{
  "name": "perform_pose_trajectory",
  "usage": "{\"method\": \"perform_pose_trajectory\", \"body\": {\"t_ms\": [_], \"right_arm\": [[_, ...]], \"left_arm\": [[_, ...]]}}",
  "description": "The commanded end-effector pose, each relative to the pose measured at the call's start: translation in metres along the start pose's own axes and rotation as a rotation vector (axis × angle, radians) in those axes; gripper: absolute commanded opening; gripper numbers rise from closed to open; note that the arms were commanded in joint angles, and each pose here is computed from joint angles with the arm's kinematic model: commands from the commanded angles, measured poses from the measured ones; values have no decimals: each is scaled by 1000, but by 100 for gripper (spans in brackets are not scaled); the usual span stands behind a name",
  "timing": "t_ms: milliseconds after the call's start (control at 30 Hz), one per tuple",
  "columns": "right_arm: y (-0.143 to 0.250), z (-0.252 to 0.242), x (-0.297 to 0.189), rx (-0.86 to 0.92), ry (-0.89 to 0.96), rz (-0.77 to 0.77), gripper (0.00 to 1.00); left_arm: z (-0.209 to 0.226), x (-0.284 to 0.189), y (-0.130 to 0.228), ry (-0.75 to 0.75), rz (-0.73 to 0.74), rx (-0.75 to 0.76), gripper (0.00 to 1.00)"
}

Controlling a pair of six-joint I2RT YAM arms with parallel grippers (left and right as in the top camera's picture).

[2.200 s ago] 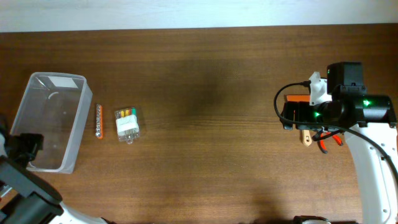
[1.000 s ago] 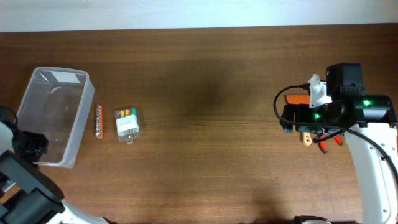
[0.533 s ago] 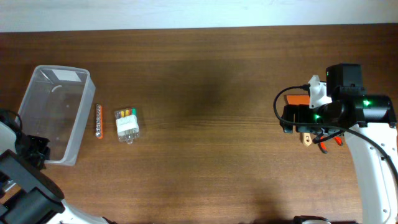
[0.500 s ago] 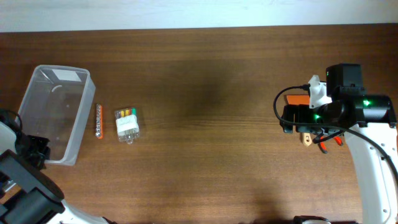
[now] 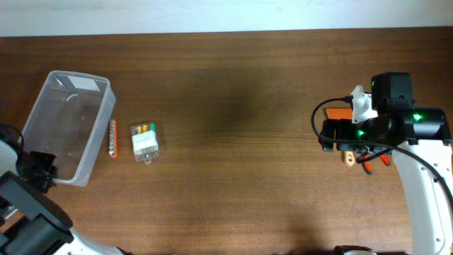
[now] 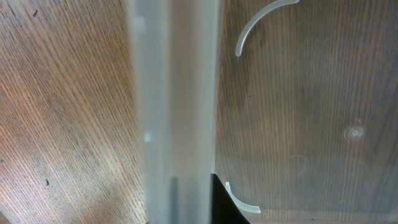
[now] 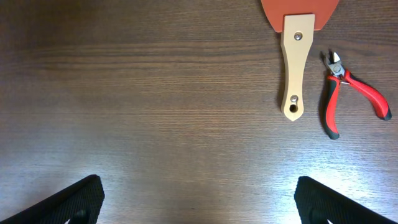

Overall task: Pack container
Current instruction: 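Drag the clear container with the left gripper to table center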

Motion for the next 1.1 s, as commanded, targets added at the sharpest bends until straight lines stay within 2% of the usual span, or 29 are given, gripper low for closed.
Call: {"method": "perform_pose_trajectory", "body": {"t_ms": [0, 100, 267, 433, 567, 733, 867, 967, 1067], "right_arm": [[-4, -2, -4, -16, 23, -15, 99], [-4, -5, -5, -16, 68, -14, 99], [-6, -7, -10, -17, 108, -29, 99], [-13, -6, -23, -21, 119, -71, 99], [-17, -6, -35, -23, 142, -103, 99], [-20, -9, -48, 26, 201, -134, 99], [-20, -11, -57, 93, 243, -159, 99], [-22, -11, -60, 99, 252, -173, 99], [-21, -11, -61, 99, 252, -173, 99]], "left_arm": [[0, 5, 3, -10, 29, 17, 2], [-5, -1, 1, 37, 37, 24, 2], [-23, -31, -6, 206, 30, 59, 2], [-44, -83, -4, 354, -79, 178, 2], [-64, -129, 17, 444, -183, 322, 2], [-89, -175, 74, 563, -251, 580, 2], [-106, -194, 142, 628, -253, 880, 2], [-112, -193, 192, 603, -225, 1074, 2], [-114, -182, 232, 543, -182, 1191, 2]]}}
Point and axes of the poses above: each gripper's point midway between its finger pads, its own x axis out along the fingers, its own z axis along the line the jaws close on, y = z × x, the point moved 10 cm from there along -x, back along the fingers, and after that the axes turned 6 degrees about -x, right-handed, at the moved point
